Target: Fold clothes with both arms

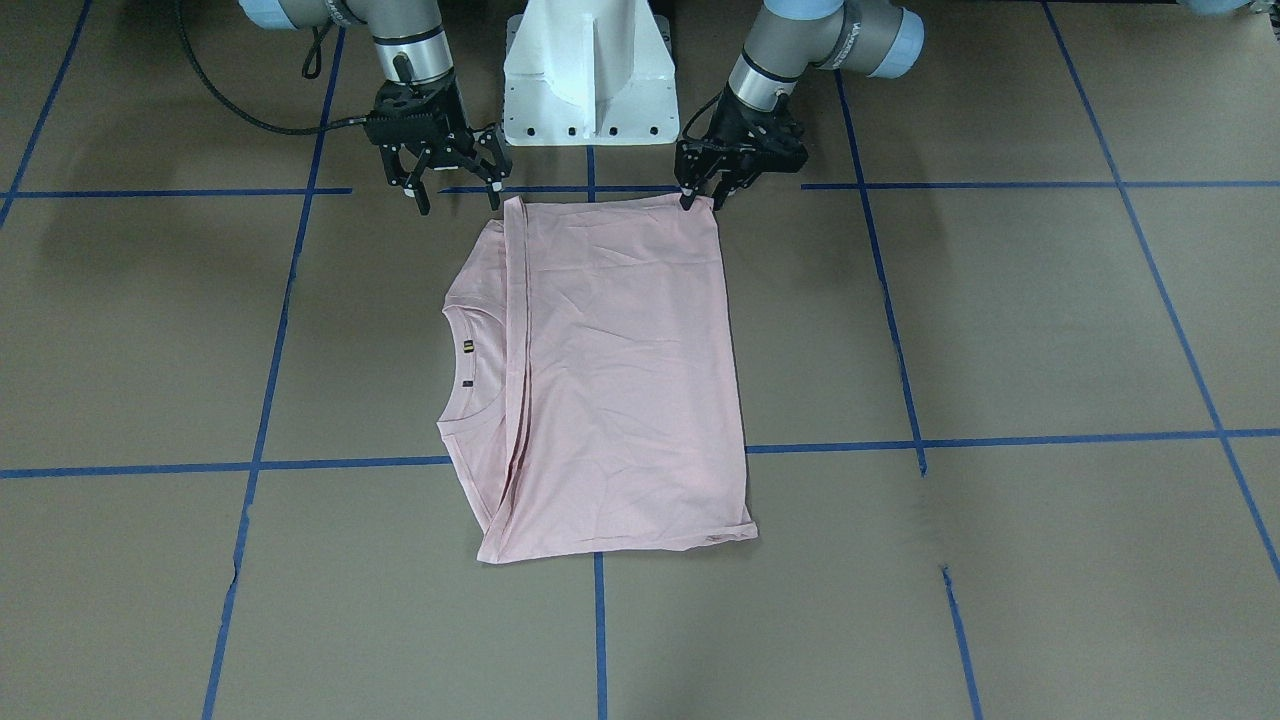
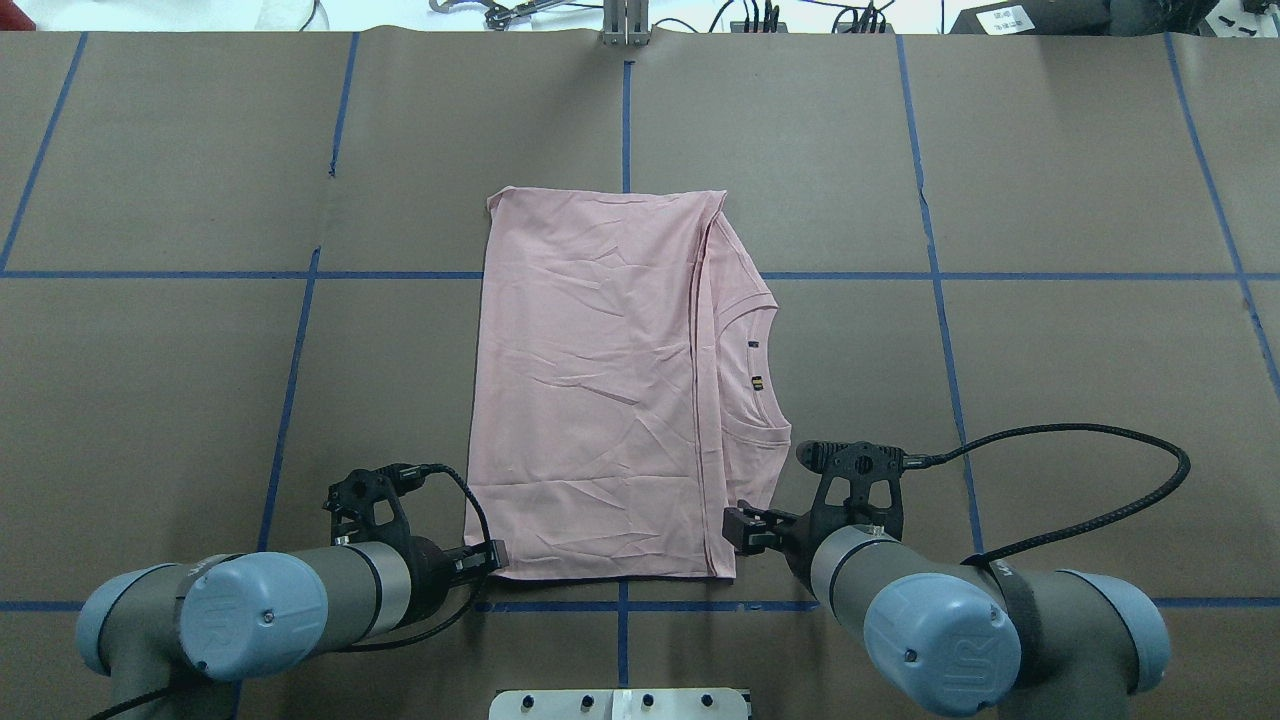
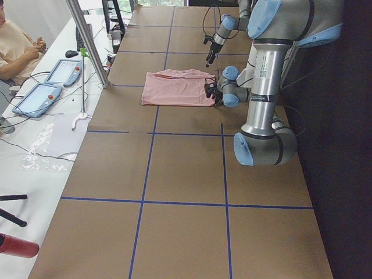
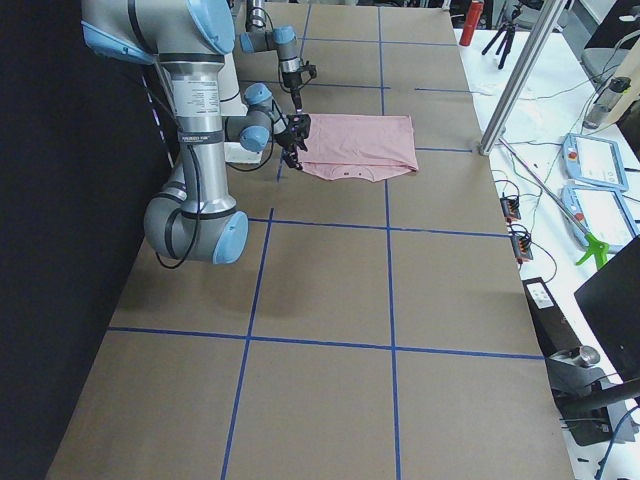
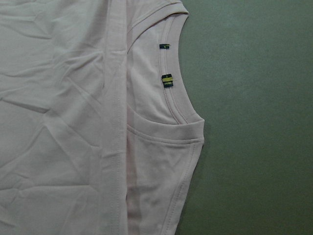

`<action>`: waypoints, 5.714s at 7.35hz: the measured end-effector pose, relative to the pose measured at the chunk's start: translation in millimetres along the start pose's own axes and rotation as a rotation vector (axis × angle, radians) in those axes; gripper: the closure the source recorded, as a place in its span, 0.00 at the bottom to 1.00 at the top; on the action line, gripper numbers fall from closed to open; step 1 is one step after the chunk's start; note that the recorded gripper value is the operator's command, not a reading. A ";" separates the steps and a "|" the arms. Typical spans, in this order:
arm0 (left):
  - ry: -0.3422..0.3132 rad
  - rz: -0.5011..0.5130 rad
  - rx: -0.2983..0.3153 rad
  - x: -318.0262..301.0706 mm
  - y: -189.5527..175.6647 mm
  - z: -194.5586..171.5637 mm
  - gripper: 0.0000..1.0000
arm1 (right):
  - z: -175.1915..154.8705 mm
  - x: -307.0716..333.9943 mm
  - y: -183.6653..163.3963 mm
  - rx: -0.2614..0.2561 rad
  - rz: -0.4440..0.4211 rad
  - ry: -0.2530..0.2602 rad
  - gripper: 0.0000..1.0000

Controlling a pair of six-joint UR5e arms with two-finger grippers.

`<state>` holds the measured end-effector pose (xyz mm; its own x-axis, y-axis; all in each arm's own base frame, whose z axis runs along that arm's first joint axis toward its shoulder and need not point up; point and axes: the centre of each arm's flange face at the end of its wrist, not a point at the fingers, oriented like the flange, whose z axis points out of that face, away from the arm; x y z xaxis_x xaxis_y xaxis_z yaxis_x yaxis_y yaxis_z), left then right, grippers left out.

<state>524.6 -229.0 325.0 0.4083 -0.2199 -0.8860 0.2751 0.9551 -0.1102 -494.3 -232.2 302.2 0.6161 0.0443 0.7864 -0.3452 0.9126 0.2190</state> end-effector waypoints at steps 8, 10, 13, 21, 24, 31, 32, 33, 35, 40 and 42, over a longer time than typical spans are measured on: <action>0.007 -0.001 -0.006 2.1 4.2 -2.7 1.00 | 13.4 -47.9 20.4 -0.022 0.102 0.051 0.20; 0.009 -0.001 -0.007 3.1 4.8 -3.4 1.00 | 19.9 -62.7 23.2 -0.013 0.097 0.100 0.20; 0.013 0.000 -0.010 4.8 6.2 -4.4 1.00 | 29.7 -70.5 24.1 0.012 0.076 0.133 0.24; 0.018 0.000 -0.014 7.3 8.7 -5.1 1.00 | 52.8 -74.4 27.6 0.030 0.066 0.170 0.29; 0.020 0.000 -0.013 7.6 8.2 -5.1 1.00 | 53.9 -72.0 28.2 0.030 0.070 0.174 0.29; 0.019 0.001 -0.015 7.6 9.0 -5.0 1.00 | 56.4 -66.6 29.4 0.031 0.073 0.182 0.97; 0.019 0.000 -0.015 7.6 9.0 -5.0 1.00 | 55.7 -67.6 29.1 0.031 0.076 0.179 1.00; 0.019 0.000 -0.015 7.6 9.0 -5.0 1.00 | 55.1 -68.5 28.9 0.031 0.084 0.176 1.00; 0.019 0.001 -0.015 7.6 9.0 -5.0 1.00 | 55.1 -68.2 28.9 0.032 0.096 0.176 1.00; 0.019 0.001 -0.015 7.6 9.0 -5.0 1.00 | 52.4 -67.4 19.8 0.037 0.078 0.178 0.09; 0.020 0.000 -0.015 7.8 9.1 -5.1 1.00 | 53.2 -65.9 17.4 0.039 0.067 0.185 0.22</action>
<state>525.9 -221.1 314.8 0.3910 -0.2157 -0.8948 0.2619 0.9580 -0.1165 -578.6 -240.8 284.9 0.7095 0.1814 0.6810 -0.4145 0.8889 0.1951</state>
